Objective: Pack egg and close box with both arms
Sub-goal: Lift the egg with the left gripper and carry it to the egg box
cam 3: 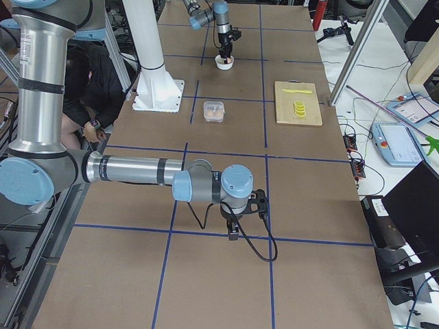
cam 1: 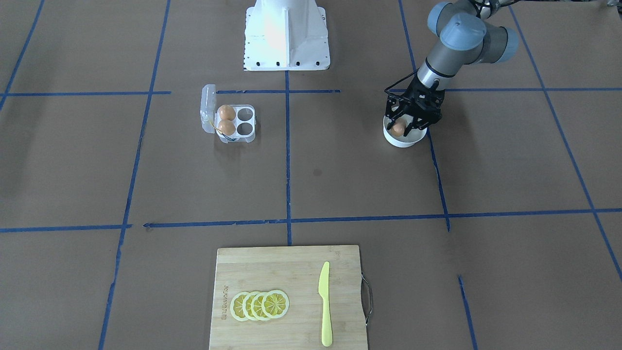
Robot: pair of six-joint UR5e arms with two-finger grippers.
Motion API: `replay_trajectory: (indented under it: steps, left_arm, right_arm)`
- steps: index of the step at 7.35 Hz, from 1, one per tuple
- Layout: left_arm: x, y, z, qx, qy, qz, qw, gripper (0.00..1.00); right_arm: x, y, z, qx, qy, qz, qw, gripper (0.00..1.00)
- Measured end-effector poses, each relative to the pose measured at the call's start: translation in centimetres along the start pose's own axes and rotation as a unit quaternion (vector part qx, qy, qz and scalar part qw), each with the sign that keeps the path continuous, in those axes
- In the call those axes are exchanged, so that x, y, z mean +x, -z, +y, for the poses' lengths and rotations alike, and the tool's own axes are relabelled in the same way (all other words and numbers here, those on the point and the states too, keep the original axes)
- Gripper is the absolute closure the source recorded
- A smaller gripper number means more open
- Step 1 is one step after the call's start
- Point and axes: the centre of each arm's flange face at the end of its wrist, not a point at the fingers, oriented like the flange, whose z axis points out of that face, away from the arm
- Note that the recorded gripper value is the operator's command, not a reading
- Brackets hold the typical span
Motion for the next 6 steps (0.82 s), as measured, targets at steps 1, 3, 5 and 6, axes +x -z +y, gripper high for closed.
replay_trajectory:
  steps: [1,3,5,6]
  left_arm:
    - [-0.7,1.9,-1.6,0.024,-0.051,-0.002,0.9984,1.0]
    - [0.7,4.7,-5.8,0.075,-0.153,0.006,0.9853,1.0]
    - [6.6,5.8,-12.1,0.135,-0.202,0.042,0.969,1.0]
    - [8.9,6.0,-14.0,0.165,-0.217,0.064,0.9601,1.0]
  right_arm:
    - [0.0,0.0,0.0,0.0,0.0,0.0,1.0,0.0]
    - [-0.1,0.0,0.0,0.001,0.001,-0.001,1.0,0.0]
    - [0.0,0.0,0.0,0.0,0.0,-0.001,1.0,0.0]
    - [0.0,0.0,0.0,0.0,0.0,-0.001,1.0,0.0]
